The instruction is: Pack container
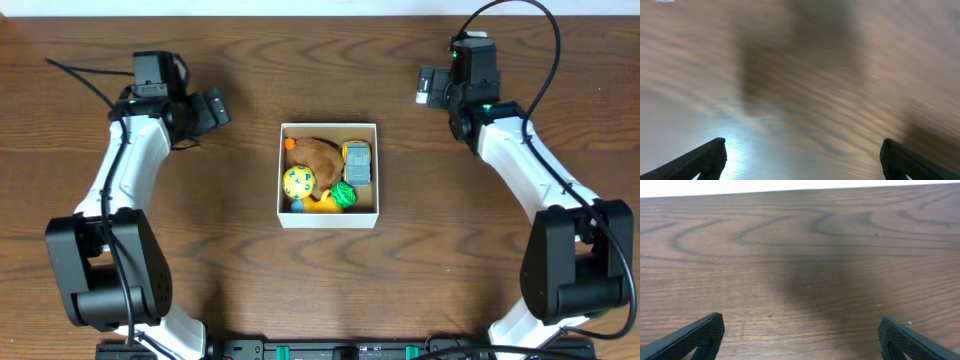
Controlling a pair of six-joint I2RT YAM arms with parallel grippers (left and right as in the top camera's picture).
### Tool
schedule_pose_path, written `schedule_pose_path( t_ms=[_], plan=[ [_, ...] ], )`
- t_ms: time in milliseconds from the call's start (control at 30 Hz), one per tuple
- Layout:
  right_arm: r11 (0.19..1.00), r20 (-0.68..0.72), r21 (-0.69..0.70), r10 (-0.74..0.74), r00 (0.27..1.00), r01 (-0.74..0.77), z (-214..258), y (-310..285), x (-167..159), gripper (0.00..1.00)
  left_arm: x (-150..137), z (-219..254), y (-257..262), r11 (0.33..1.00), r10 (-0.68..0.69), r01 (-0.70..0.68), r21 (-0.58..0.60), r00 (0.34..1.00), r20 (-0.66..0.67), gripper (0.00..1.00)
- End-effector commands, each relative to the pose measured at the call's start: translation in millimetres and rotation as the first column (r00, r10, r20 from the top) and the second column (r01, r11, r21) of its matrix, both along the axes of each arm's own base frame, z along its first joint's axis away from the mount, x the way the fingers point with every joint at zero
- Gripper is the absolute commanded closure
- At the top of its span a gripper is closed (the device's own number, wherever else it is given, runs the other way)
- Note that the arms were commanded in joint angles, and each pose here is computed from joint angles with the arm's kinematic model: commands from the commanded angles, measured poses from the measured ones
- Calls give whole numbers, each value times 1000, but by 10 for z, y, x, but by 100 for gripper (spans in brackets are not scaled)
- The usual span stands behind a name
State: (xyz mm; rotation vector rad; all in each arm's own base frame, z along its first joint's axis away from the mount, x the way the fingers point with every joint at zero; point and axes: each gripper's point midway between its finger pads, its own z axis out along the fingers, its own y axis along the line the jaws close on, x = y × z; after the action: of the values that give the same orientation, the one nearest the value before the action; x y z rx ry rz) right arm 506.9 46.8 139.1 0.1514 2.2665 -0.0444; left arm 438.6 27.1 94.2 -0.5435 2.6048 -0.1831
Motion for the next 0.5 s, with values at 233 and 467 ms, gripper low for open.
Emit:
schedule_pose_path(
  t_ms=[233,467],
  plan=[
    [992,103,34,-125,987,122,848,-231,-352,1,-134,523,21,970,-59,45,239,997,54,2],
    [984,39,49,-171,984,169,1008,-275,-824,1,-347,1161,-332,965,-144,97,244,973,181,2]
  ],
)
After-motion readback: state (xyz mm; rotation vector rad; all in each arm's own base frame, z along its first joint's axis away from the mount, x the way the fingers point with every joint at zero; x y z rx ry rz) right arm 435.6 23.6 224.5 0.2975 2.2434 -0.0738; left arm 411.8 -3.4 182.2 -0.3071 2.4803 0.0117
